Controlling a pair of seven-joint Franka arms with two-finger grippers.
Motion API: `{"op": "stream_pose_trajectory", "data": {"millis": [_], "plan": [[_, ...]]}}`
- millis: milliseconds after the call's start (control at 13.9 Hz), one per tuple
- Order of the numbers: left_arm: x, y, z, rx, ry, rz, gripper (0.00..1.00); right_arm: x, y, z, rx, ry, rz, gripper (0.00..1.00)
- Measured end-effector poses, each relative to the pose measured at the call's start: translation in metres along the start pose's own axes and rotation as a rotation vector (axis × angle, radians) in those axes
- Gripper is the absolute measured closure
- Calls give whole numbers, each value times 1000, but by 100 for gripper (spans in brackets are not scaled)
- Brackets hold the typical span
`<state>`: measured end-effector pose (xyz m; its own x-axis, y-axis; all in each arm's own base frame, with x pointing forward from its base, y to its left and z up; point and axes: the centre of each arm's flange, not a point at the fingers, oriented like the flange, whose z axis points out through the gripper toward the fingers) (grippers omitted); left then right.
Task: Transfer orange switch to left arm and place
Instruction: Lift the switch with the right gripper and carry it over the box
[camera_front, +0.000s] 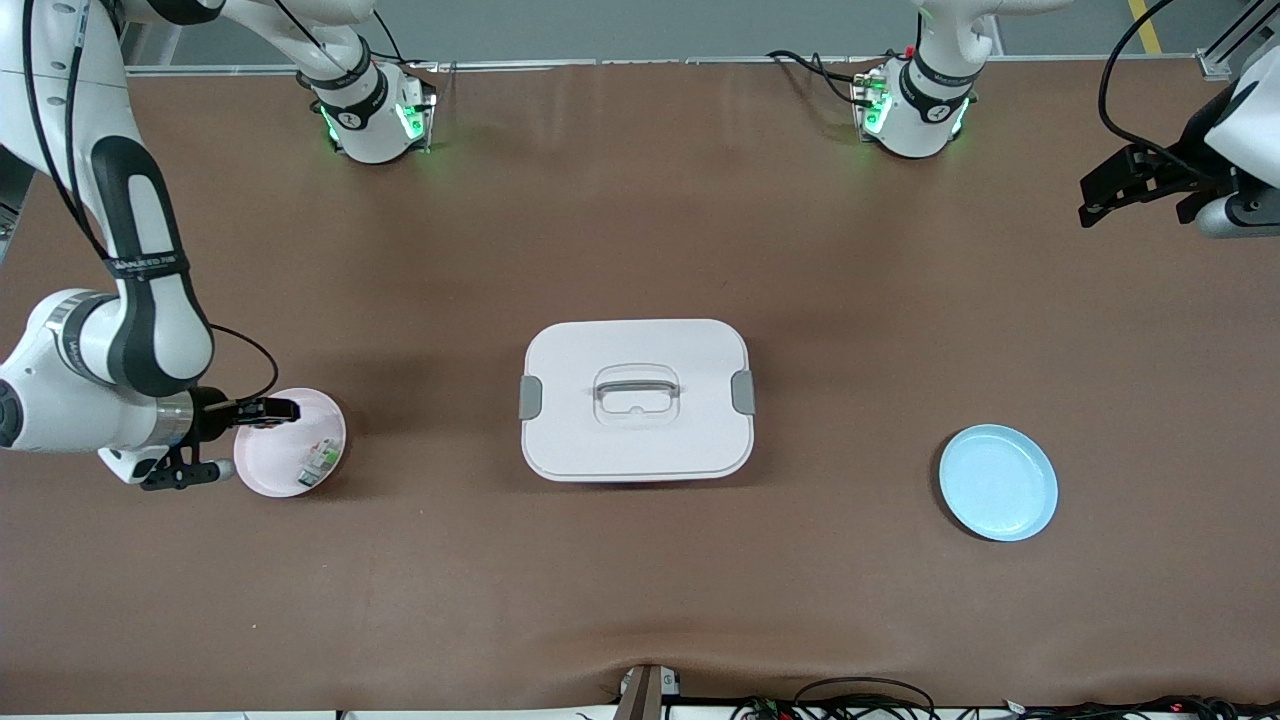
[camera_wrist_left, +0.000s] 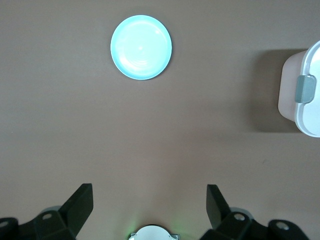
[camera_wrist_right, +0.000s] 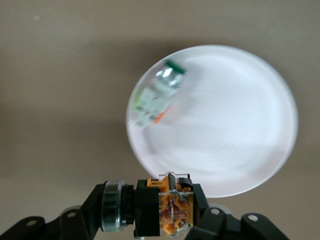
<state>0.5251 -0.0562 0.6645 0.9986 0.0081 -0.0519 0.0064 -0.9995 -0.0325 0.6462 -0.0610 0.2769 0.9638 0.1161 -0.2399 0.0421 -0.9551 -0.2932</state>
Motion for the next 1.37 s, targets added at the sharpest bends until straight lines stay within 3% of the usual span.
{"op": "stream_pose_trajectory", "data": {"millis": [719, 1078, 1365], "plan": [[0, -2, 0, 0, 0, -3, 0, 1, -93, 7, 399, -150, 302, 27], [0, -2, 0, 0, 0, -3, 0, 3, -179, -11, 530, -227, 502, 27], [0, -2, 0, 0, 0, -3, 0, -6, -239, -39, 597, -294, 669, 27]]}}
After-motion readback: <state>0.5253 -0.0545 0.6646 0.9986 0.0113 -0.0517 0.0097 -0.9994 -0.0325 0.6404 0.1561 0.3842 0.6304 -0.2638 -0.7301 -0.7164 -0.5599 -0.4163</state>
